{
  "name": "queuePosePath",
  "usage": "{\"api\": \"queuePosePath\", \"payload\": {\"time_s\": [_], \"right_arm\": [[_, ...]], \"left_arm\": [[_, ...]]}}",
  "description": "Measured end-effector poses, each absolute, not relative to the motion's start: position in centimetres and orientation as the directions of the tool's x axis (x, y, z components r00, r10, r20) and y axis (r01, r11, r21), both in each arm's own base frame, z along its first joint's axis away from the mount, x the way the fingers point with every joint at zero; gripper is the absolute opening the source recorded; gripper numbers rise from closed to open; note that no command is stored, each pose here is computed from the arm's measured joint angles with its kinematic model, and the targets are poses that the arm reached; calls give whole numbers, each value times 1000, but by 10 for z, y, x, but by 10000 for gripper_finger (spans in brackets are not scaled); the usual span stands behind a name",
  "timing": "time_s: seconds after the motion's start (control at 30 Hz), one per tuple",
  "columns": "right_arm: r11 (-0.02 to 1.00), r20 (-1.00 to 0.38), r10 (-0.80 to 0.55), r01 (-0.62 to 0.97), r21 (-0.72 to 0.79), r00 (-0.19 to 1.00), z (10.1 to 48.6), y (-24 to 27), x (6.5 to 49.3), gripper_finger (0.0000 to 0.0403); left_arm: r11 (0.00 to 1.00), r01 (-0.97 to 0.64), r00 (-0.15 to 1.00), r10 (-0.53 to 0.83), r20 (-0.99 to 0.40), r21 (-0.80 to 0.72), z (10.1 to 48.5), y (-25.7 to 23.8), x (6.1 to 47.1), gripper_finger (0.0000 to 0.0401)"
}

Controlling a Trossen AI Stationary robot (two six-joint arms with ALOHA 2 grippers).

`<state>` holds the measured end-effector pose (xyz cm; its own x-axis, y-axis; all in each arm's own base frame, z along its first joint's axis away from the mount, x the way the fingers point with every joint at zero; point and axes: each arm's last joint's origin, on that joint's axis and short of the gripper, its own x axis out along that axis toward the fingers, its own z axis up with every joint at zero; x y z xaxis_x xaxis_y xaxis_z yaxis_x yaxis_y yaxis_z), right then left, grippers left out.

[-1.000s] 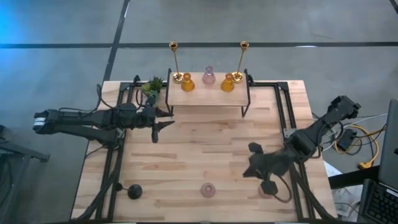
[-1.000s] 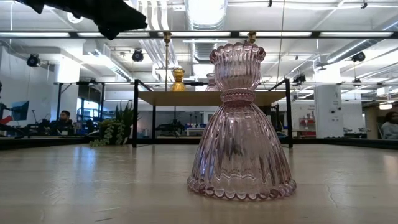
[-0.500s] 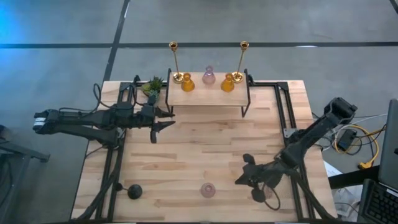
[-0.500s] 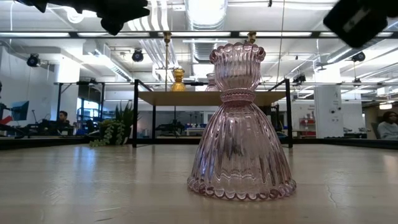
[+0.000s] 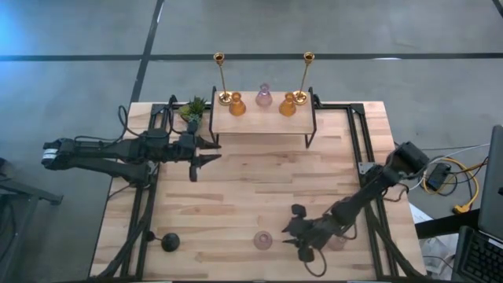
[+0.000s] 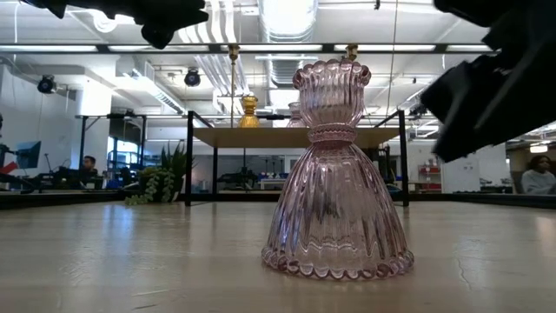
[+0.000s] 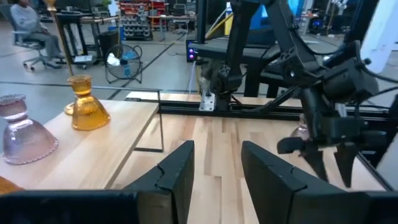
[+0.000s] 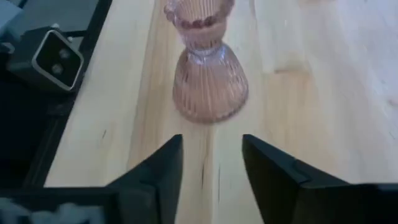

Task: Pick & Place candle stick holders
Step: Put the left pink glass candle holder on the shelf

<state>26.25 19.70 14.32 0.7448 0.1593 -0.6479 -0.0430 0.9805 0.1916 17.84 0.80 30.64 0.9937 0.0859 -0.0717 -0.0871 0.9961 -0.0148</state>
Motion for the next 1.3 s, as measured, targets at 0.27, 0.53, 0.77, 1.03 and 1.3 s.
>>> {"api": "queuePosePath", "payload": {"time_s": [0.27,0.53,0.77,1.03,1.3], "right_arm": [[993,-635,101,-35,116,766,137,209,293,236],[996,-617,85,-47,78,782,139,216,322,281],[997,-646,72,-42,61,760,128,222,334,265],[997,-632,64,-28,66,773,132,221,341,191],[999,-629,37,-34,17,777,136,210,348,118]], "left_arm": [[998,-52,996,50,-77,-21,306,7,178,138],[998,-52,995,50,-82,-22,305,7,178,138],[999,-38,996,36,-87,-26,305,7,178,138],[999,-31,996,29,-89,-27,305,6,178,138],[999,-31,996,28,-89,-28,305,6,178,138]]}}
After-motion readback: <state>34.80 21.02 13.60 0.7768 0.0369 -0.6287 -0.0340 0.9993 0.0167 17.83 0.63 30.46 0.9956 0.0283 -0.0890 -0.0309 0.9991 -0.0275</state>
